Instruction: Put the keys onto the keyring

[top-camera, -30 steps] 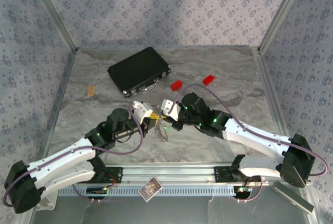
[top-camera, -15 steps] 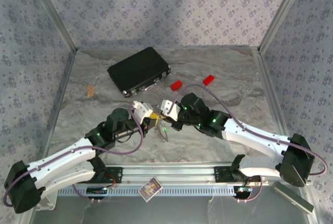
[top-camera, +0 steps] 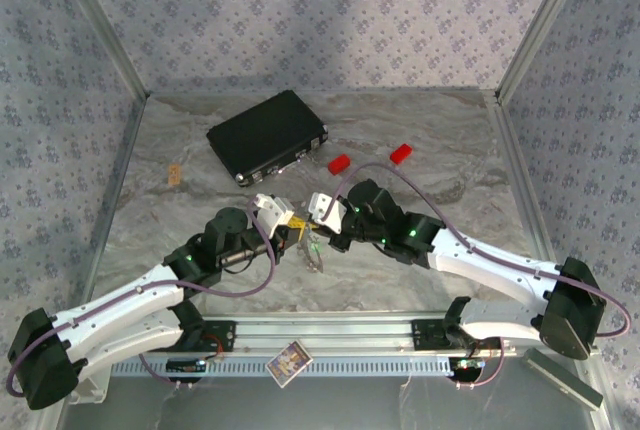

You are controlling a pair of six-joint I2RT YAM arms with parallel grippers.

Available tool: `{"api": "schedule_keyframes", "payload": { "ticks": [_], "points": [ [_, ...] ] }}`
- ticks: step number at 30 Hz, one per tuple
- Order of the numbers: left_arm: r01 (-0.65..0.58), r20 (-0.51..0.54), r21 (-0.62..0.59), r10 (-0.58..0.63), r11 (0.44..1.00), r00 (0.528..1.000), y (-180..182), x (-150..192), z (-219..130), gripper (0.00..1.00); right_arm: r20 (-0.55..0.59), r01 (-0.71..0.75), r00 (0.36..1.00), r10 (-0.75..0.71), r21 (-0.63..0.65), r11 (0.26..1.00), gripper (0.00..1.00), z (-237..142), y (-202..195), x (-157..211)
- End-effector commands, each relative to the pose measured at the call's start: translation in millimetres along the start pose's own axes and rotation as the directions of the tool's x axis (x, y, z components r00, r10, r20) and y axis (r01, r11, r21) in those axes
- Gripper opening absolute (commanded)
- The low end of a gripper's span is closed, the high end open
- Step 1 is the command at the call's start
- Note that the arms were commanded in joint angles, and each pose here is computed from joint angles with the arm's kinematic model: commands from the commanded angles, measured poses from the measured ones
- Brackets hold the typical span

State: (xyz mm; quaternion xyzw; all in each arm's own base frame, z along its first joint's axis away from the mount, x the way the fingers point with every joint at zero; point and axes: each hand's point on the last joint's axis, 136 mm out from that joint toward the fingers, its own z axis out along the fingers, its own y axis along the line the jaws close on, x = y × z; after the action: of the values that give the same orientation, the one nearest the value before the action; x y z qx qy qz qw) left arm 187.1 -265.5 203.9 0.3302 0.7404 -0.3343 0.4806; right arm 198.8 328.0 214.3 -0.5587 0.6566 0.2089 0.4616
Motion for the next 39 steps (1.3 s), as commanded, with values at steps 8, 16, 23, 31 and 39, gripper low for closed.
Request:
{"api": "schedule_keyframes", "payload": {
  "ticks": [8,16,23,31,39],
  "points": [
    [-0.007,0.066,0.025,0.005,1.0,0.998,-7,-20,-1,0.0,-0.001,0.007,1.0,-0.007,-0.018,1.0,0.0,0,4,-2],
    [-0.007,0.069,0.022,0.005,1.0,0.998,-6,-21,-1,0.0,-0.01,0.01,1.0,-0.01,-0.028,1.0,0.0,1,7,0],
    [-0.009,0.074,0.032,0.007,0.999,0.997,-8,-23,-2,0.0,-0.026,0.022,0.999,-0.022,-0.023,0.999,0.0,5,8,4],
    [-0.009,0.075,0.035,0.006,0.999,0.997,-9,-22,-1,0.0,-0.033,0.025,0.999,-0.026,-0.024,0.999,0.0,5,8,6],
    [-0.01,0.073,0.035,0.008,0.999,0.997,-9,-22,-1,0.0,-0.024,0.023,0.999,-0.022,0.033,0.999,0.0,-4,-2,6]
  ]
}}
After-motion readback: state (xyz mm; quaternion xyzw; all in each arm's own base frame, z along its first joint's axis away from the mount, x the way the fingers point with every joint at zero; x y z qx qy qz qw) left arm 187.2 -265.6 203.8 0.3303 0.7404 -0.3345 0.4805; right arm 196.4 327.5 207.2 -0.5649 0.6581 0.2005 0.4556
